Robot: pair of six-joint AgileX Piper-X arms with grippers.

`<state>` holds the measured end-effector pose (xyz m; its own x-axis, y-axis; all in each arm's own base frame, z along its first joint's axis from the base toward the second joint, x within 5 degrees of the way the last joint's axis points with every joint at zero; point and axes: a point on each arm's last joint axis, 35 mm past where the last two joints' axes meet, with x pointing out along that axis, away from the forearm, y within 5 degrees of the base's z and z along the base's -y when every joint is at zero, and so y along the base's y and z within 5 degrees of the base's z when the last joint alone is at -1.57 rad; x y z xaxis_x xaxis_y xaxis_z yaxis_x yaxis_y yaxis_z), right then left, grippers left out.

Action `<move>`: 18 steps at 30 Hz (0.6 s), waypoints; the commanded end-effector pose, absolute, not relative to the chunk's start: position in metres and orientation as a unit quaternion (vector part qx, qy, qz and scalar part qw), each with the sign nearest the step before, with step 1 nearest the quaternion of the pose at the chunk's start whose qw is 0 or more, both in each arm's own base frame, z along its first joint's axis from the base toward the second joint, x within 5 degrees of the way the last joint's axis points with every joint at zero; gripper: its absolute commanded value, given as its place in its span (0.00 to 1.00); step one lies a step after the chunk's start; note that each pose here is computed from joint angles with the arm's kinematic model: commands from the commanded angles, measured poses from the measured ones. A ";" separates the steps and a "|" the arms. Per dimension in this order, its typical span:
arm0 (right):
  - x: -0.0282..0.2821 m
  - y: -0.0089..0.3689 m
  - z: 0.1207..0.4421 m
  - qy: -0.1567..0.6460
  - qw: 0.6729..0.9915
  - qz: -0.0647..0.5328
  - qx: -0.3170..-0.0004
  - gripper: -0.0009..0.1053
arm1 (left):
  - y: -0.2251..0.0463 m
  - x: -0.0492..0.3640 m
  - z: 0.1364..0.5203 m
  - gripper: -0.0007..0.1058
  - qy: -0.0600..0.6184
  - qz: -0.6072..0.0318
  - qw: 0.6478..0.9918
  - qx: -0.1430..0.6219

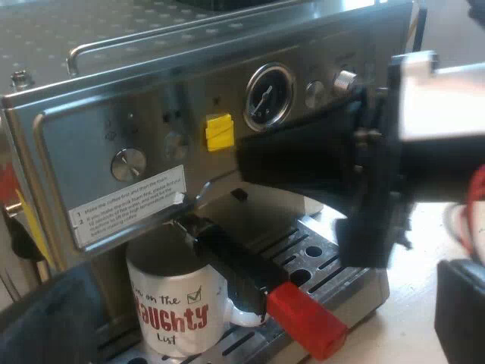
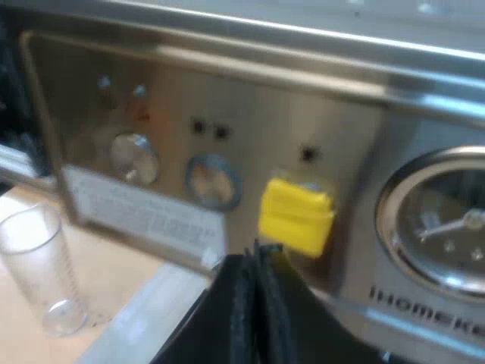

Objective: Place mug into machine

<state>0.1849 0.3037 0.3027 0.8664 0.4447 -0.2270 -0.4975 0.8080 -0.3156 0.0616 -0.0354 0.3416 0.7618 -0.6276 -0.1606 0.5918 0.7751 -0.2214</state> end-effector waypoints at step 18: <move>0.222 0.288 0.309 0.045 0.974 0.142 -0.171 0.01 | -0.035 0.059 0.346 0.88 0.104 -0.333 0.934 -0.081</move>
